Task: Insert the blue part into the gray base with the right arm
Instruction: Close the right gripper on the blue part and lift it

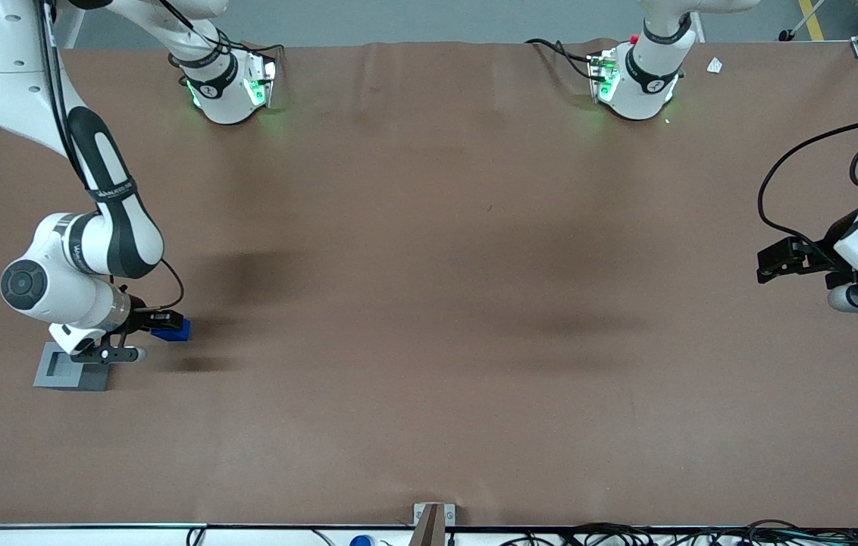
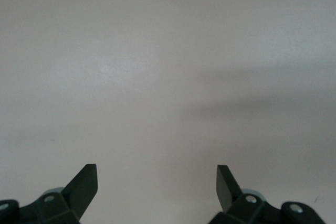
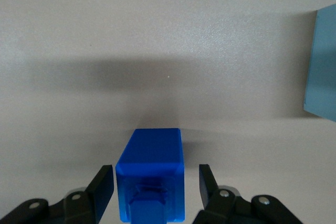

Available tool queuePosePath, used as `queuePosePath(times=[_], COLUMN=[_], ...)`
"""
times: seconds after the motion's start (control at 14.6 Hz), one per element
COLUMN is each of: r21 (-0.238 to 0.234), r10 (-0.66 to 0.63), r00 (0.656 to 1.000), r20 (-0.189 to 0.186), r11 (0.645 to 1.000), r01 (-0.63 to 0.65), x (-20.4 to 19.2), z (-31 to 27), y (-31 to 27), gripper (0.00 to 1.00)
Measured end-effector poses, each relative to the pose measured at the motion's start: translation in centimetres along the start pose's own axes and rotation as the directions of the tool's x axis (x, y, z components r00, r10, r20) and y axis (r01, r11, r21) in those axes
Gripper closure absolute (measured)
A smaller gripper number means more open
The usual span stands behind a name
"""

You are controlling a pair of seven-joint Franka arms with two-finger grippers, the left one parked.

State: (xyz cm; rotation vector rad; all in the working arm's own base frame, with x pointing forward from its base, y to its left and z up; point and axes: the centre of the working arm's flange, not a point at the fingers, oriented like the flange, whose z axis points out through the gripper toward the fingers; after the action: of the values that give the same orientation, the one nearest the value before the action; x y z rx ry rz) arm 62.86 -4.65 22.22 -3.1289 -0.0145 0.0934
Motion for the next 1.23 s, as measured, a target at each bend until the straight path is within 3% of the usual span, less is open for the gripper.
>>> queuePosePath(times=[0.07, 0.27, 0.41, 1.23], r21=[0.0, 0.0, 0.0, 0.014], r10=[0.0, 0.0, 0.001, 0.054], r00=[1.0, 1.0, 1.0, 0.999], r20=[0.0, 0.0, 0.0, 0.001], r11=[1.0, 1.0, 1.0, 0.998], r01=[0.0, 0.0, -0.001, -0.054], x=[0.0, 0.0, 0.0, -0.1], z=[0.0, 0.0, 0.0, -0.5], y=[0.0, 0.0, 0.0, 2.4], gripper=[0.32, 0.34, 0.48, 0.49])
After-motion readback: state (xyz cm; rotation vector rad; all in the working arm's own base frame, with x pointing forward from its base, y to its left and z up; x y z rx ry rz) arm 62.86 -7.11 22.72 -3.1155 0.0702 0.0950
